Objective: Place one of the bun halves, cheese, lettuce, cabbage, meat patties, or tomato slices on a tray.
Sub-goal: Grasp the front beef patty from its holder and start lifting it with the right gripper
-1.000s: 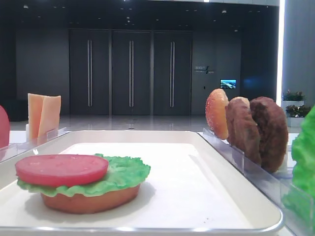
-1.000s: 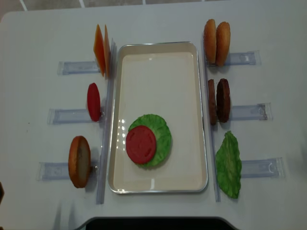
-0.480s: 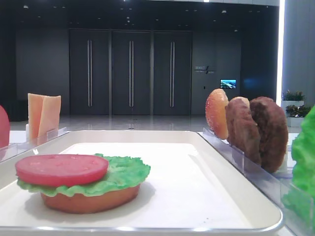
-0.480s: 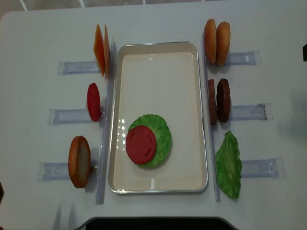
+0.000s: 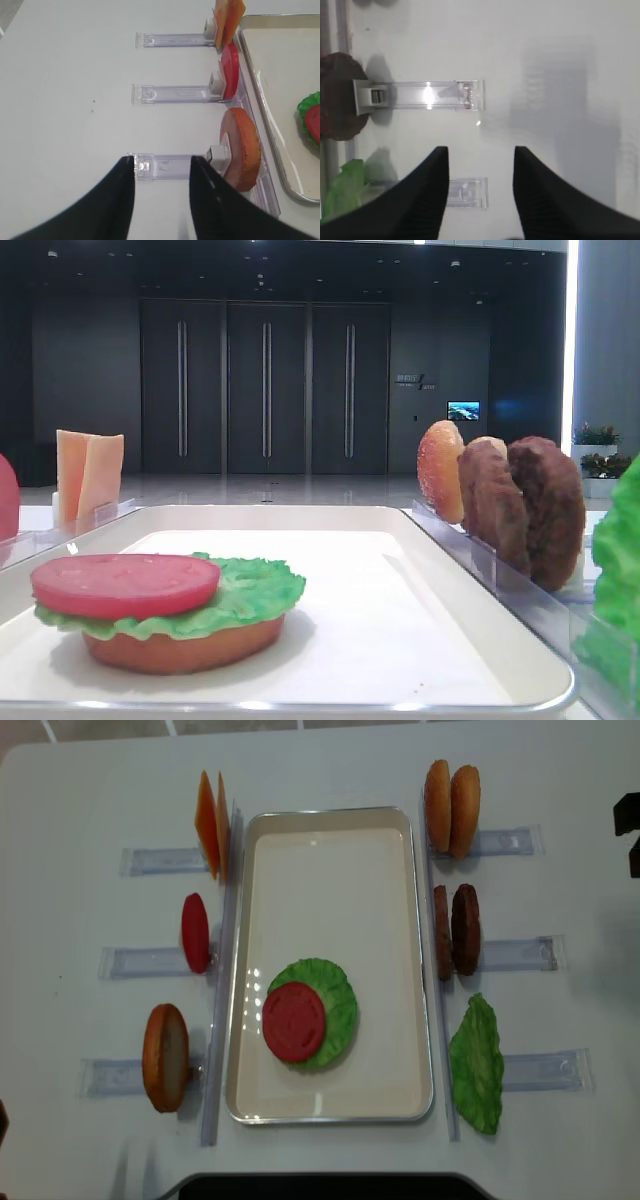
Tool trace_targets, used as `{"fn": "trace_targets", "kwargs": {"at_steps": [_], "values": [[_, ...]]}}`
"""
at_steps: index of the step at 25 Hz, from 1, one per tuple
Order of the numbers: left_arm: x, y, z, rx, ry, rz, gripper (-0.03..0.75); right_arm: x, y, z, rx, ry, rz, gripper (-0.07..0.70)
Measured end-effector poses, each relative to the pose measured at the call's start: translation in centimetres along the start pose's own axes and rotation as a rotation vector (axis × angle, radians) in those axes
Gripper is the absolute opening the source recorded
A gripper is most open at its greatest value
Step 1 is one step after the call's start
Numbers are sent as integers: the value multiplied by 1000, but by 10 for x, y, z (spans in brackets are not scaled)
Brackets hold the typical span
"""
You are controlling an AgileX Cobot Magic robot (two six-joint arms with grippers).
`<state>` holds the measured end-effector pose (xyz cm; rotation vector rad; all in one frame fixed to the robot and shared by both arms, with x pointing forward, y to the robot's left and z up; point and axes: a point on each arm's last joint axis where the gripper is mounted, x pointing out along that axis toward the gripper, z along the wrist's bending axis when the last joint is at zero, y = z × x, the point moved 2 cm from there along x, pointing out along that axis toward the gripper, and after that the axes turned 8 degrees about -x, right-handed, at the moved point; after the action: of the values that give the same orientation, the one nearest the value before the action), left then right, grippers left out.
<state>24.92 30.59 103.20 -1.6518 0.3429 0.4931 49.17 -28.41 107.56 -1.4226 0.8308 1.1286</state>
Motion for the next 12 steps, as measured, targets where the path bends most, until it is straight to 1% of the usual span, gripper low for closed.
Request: {"fn": "trace_targets", "kwargs": {"at_steps": [1, 2, 4, 5, 10, 12], "values": [[0, 0, 0, 0, 0, 0, 282, 0, -1, 5, -7, -6, -1, 298], [0, 0, 0, 0, 0, 0, 282, 1, -2, 14, -29, -14, -4, 299], [0, 0, 0, 0, 0, 0, 282, 2, -4, 30, -46, -22, -17, 300], [0, 0, 0, 0, 0, 0, 282, 2, -5, 41, -76, -29, -27, 300], [0, 0, 0, 0, 0, 0, 282, 2, -6, 91, -118, -97, -83, 300], [0, 0, 0, 0, 0, 0, 282, 1, -5, 107, -137, -121, -100, 300]]}}
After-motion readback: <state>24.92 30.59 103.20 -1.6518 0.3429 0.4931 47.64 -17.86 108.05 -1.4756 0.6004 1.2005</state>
